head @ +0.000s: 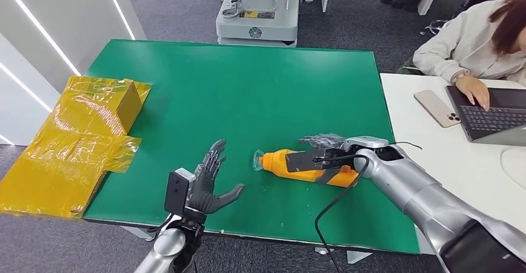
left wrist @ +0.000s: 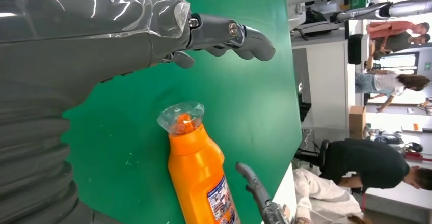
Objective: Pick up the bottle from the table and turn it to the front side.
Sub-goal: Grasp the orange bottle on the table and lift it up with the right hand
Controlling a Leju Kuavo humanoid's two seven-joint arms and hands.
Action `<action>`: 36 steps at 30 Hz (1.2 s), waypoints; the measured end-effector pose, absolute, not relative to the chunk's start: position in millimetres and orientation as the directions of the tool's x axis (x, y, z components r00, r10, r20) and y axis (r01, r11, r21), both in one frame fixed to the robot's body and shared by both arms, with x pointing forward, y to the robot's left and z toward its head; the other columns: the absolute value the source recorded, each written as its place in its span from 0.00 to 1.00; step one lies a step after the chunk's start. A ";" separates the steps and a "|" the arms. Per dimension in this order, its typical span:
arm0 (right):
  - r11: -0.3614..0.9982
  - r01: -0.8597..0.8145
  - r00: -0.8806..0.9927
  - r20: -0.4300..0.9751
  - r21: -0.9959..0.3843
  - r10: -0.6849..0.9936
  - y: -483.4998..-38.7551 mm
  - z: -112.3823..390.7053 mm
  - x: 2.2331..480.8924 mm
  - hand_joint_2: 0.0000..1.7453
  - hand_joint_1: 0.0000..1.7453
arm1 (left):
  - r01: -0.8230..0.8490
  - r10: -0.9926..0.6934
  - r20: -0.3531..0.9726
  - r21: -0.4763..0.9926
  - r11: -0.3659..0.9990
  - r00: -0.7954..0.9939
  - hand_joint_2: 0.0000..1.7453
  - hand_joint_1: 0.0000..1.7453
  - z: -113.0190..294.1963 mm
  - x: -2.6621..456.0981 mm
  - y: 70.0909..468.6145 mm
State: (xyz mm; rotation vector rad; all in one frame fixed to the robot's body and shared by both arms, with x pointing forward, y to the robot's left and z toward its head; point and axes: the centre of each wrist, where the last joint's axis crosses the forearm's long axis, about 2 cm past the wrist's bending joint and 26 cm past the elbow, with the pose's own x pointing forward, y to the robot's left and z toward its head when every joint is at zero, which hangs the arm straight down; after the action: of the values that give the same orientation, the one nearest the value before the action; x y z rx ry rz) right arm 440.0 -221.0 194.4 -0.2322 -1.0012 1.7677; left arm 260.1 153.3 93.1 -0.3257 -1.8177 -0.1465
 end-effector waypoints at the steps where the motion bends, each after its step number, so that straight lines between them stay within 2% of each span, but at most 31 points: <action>1: -0.117 -0.693 -0.435 0.283 -0.711 0.855 -222.9 193.5 439.9 1.00 0.00 | 0.295 0.144 0.961 -0.070 0.953 -0.237 1.00 0.00 92.8 260.0 153.8; 9: -0.197 -0.725 -0.414 0.189 -0.660 0.890 -241.3 189.2 439.9 1.00 0.02 | 0.288 0.146 0.961 -0.075 0.955 -0.236 1.00 0.00 92.5 261.3 157.0; 11: -0.210 -0.728 -0.412 0.172 -0.653 0.895 -243.7 188.6 439.8 1.00 0.37 | 0.291 0.148 0.960 -0.075 0.954 -0.236 1.00 0.00 92.8 261.6 157.0; 13: -0.220 -0.730 -0.413 0.161 -0.647 0.897 -244.6 188.0 439.6 1.00 0.78 | 0.293 0.149 0.960 -0.076 0.953 -0.236 1.00 0.00 93.0 262.0 157.1; 14: -0.224 -0.731 -0.413 0.157 -0.645 0.897 -244.7 187.8 439.4 1.00 0.81 | 0.293 0.149 0.961 -0.076 0.953 -0.235 1.00 0.00 93.0 262.1 157.3; 15: -0.228 -0.730 -0.415 0.153 -0.644 0.897 -244.5 187.7 439.4 1.00 0.82 | 0.292 0.148 0.961 -0.076 0.953 -0.234 1.00 0.00 93.0 262.3 157.4; 17: -0.233 -0.728 -0.416 0.146 -0.645 0.897 -244.1 187.9 439.4 1.00 0.75 | 0.290 0.147 0.961 -0.076 0.954 -0.233 1.00 0.00 92.8 262.6 158.0; 18: -0.235 -0.726 -0.418 0.143 -0.646 0.897 -243.9 188.0 439.5 1.00 0.76 | 0.289 0.147 0.961 -0.076 0.954 -0.233 1.00 0.00 92.7 262.7 158.3; 25: -0.236 -0.702 -0.425 0.130 -0.672 0.896 -242.4 184.5 438.1 1.00 1.00 | 0.276 0.145 0.962 -0.078 0.958 -0.233 1.00 0.00 92.5 263.7 160.9; 32: -0.210 -0.668 -0.428 0.138 -0.714 0.893 -244.4 175.6 435.7 1.00 1.00 | 0.270 0.142 0.963 -0.077 0.960 -0.228 1.00 0.00 90.5 262.2 162.6; 36: -0.092 -0.671 -0.406 0.260 -0.736 0.876 -252.0 163.5 430.8 1.00 1.00 | 0.271 0.135 0.965 -0.071 0.960 -0.225 1.00 0.00 87.4 258.5 162.8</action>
State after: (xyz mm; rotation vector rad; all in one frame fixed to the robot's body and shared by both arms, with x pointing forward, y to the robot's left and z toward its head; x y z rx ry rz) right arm 430.8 -252.0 163.5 -0.2950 -0.9896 1.7389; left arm 258.5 162.8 87.4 -0.3000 -1.8033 -0.1285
